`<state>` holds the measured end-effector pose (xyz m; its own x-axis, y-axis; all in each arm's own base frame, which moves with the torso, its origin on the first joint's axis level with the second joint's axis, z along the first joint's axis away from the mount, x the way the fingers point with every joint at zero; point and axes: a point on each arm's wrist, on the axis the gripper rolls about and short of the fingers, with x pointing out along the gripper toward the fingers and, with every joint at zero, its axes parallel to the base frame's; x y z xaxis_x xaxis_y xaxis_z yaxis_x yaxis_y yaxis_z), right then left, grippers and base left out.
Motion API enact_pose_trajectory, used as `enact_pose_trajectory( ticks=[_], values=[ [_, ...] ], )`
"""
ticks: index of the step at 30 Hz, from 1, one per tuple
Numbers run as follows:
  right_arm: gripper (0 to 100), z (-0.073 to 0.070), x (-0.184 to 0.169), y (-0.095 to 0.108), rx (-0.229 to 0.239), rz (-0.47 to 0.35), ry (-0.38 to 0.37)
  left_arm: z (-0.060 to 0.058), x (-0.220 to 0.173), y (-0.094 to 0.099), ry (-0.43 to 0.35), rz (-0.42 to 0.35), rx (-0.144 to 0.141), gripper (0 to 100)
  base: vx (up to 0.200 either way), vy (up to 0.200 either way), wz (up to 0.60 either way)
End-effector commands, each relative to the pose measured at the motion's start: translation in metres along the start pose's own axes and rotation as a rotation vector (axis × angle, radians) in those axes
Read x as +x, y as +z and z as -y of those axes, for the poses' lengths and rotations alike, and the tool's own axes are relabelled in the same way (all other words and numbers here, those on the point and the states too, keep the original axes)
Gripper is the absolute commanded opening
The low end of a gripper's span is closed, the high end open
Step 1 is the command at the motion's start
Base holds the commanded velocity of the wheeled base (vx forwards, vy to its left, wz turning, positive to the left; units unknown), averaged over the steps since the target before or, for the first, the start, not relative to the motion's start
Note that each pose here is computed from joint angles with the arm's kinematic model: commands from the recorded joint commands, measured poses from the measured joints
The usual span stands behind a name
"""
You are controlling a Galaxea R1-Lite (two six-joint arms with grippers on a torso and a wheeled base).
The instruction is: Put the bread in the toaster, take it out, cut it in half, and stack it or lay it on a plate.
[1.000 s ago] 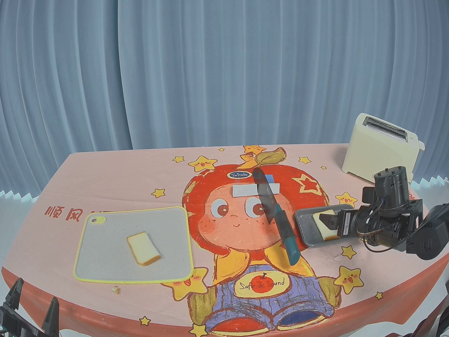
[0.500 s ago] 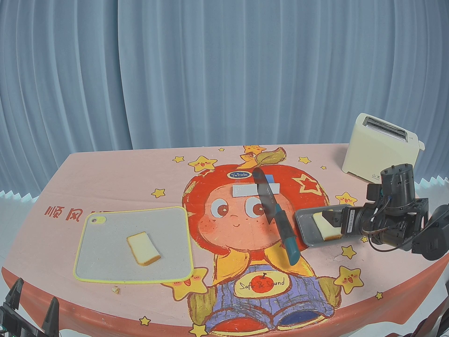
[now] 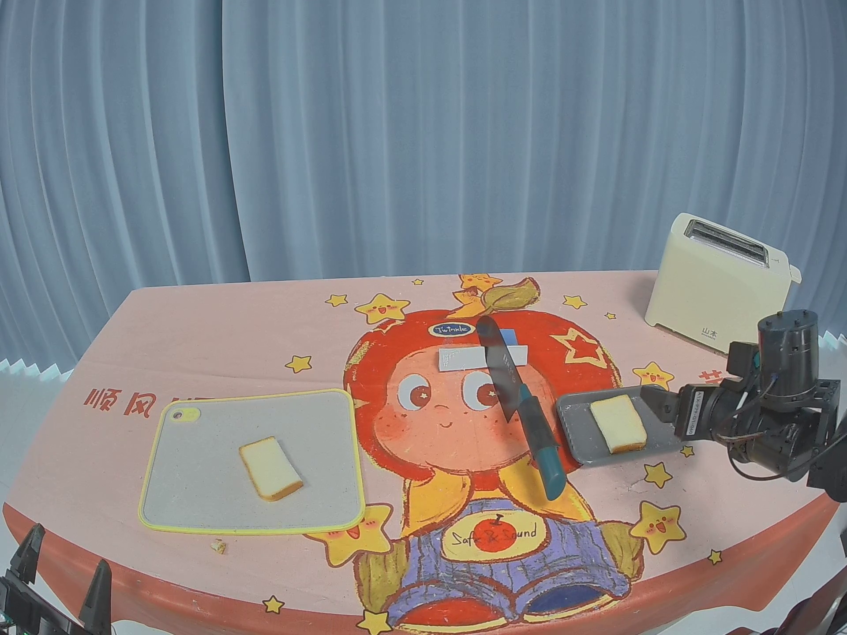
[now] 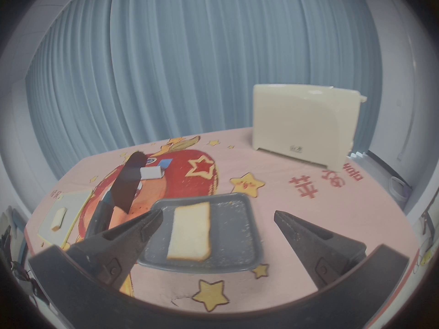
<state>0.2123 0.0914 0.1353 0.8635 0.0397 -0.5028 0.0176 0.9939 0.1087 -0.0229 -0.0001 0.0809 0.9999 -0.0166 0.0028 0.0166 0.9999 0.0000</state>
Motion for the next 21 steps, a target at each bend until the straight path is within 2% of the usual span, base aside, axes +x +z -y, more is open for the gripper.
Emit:
enact_pose_trajectory(
  ticks=[1, 8, 11, 16, 17, 21],
  values=[
    [100, 0.009, -0.020, 0.003, 0.020, 0.062, -0.020, 0.000, 0.001, -0.005, 0.001, -0.007, -0.002, 100, 0.000, 0.000, 0.00],
    [100, 0.024, -0.058, 0.003, 0.048, 0.169, -0.024, 0.000, 0.001, -0.005, 0.001, -0.007, -0.003, 100, 0.000, 0.000, 0.00],
    [100, 0.036, -0.070, 0.002, 0.063, 0.208, -0.049, 0.000, 0.001, -0.005, 0.001, -0.007, -0.003, 100, 0.000, 0.000, 0.00],
    [100, 0.050, -0.085, -0.006, 0.062, 0.246, -0.078, 0.000, 0.001, -0.005, 0.001, -0.007, -0.005, 100, 0.000, 0.000, 0.00],
    [100, 0.057, -0.095, -0.011, 0.072, 0.272, -0.086, 0.000, 0.001, -0.005, 0.001, -0.007, -0.005, 100, 0.000, 0.000, 0.00],
    [100, 0.064, -0.109, -0.020, 0.067, 0.313, -0.088, 0.000, 0.001, -0.005, 0.001, -0.007, -0.005, 100, 0.000, 0.000, 0.00]
  ],
)
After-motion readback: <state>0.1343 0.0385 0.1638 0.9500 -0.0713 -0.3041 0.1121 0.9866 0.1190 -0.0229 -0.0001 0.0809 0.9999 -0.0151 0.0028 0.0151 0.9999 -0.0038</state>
